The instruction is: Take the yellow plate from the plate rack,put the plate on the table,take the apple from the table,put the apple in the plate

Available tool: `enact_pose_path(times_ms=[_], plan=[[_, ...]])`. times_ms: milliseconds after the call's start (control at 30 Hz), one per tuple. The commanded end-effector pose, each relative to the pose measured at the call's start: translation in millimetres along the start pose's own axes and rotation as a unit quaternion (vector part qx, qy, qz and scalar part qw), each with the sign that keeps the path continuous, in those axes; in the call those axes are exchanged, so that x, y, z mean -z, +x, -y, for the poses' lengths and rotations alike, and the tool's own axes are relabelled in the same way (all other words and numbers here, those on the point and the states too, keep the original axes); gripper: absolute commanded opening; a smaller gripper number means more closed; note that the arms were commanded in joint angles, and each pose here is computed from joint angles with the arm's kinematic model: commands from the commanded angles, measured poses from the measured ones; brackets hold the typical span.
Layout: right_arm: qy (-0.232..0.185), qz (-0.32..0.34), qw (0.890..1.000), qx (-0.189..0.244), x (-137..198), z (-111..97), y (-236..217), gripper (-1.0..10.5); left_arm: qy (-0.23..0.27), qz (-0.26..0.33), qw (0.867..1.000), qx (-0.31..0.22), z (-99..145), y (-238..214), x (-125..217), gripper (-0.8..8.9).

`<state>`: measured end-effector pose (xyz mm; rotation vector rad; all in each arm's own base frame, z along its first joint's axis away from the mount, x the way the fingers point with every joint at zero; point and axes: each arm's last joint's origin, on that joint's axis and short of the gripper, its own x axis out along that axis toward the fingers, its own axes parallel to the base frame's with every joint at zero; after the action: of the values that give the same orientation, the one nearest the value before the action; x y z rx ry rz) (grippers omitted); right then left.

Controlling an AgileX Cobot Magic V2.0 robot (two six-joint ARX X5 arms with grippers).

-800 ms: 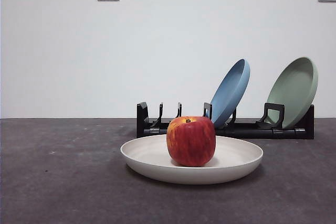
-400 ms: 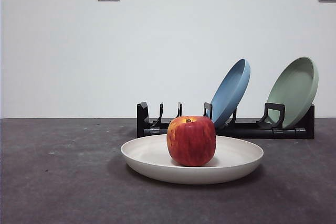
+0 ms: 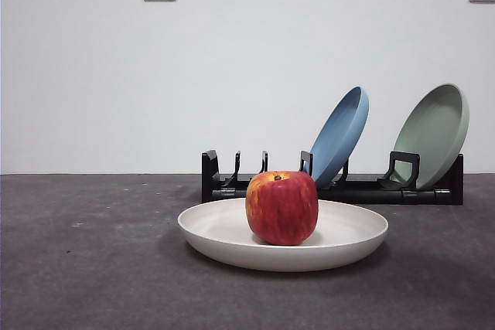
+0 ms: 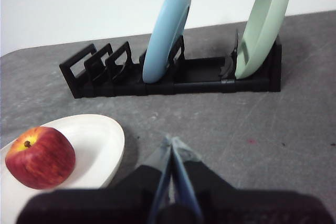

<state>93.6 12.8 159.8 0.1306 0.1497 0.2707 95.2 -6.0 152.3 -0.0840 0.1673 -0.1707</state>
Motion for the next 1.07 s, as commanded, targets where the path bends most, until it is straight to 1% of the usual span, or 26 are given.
enact_pose_path(times_ms=[33, 100, 233, 333, 1067], plan=[[0.008, -0.002, 1.000, 0.002, 5.0, 1.1, 1.6, 0.0, -0.004, -0.004, 1.000, -0.003, -0.8, 1.1, 3.9, -0.03], [0.010, -0.014, 1.000, 0.002, 10.0, 1.8, 2.6, 0.0, -0.004, -0.004, 1.000, -0.003, -0.8, 1.1, 3.9, -0.03], [0.011, -0.014, 1.000, 0.002, 10.0, 1.7, 2.6, 0.0, -0.004, -0.004, 1.000, -0.003, -0.8, 1.1, 3.9, -0.03], [0.027, -0.014, 1.000, 0.001, 9.8, 1.7, 2.6, 0.0, -0.004, -0.004, 1.000, -0.004, -0.8, 1.1, 3.9, -0.03], [0.027, -0.016, 0.999, 0.004, 10.0, 1.9, 2.9, 0.0, -0.004, -0.004, 1.000, -0.003, -0.8, 1.1, 3.9, -0.03]])
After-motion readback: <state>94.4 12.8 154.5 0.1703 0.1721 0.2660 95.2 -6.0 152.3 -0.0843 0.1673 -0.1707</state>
